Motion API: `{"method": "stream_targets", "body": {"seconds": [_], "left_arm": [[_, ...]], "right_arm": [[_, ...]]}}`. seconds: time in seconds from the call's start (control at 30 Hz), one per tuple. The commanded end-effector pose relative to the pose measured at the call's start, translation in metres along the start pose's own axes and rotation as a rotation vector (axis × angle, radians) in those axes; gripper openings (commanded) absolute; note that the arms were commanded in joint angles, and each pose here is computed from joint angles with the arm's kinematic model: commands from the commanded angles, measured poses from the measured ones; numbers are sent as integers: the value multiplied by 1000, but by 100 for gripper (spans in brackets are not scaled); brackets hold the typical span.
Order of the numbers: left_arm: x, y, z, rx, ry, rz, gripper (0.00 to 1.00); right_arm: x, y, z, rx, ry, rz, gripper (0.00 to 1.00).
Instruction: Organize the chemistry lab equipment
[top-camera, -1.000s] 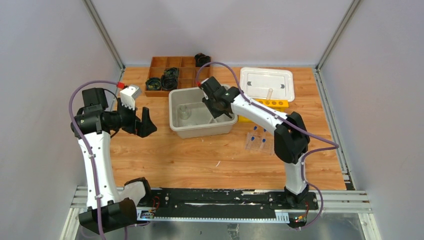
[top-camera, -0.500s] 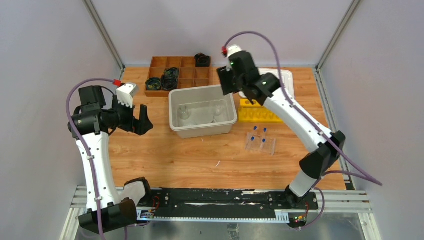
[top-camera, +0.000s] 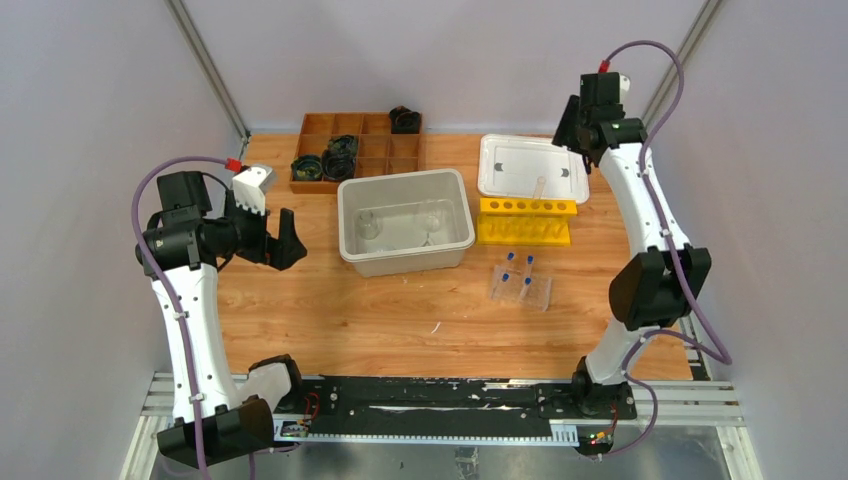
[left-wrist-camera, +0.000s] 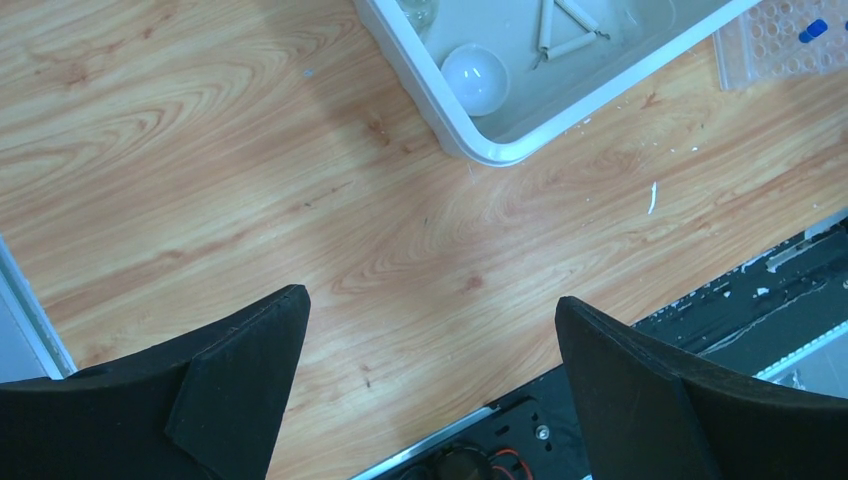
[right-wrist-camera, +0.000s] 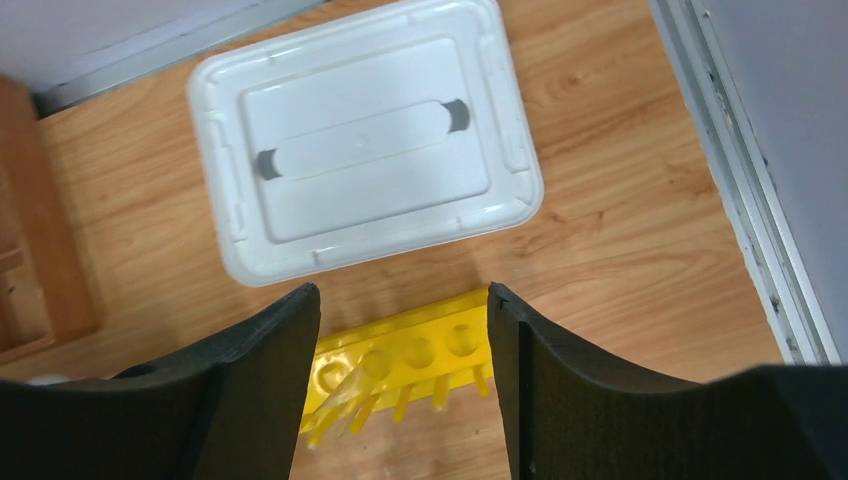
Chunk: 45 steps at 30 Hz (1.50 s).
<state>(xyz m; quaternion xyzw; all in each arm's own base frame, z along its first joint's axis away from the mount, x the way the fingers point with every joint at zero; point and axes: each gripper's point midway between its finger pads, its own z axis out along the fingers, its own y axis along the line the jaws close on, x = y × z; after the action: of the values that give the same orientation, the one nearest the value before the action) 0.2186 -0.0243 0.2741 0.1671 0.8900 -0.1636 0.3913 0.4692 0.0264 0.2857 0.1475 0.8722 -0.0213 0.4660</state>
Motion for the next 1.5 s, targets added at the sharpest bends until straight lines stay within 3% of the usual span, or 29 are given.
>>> {"method": "stream_targets", "body": {"seconds": [0.0,0.23,0.5,1.23,1.47], "left_arm": [[-2,-3,1,24,-9,2,100],[2,-2,5,36,4,7,100],[7,-1,10,49,21,9,100],[9,5,23,92,55,-10,100],[10,3,23,105,50,-10,100]], "right_arm": [[23,-35,40,112,100,110,64],[75,-84,92,269,242,182,52],[124,-110,123,334,370,234,50],[173,-113,175,331,470,290,38],[146,-97,160,239,407,337,35]]}}
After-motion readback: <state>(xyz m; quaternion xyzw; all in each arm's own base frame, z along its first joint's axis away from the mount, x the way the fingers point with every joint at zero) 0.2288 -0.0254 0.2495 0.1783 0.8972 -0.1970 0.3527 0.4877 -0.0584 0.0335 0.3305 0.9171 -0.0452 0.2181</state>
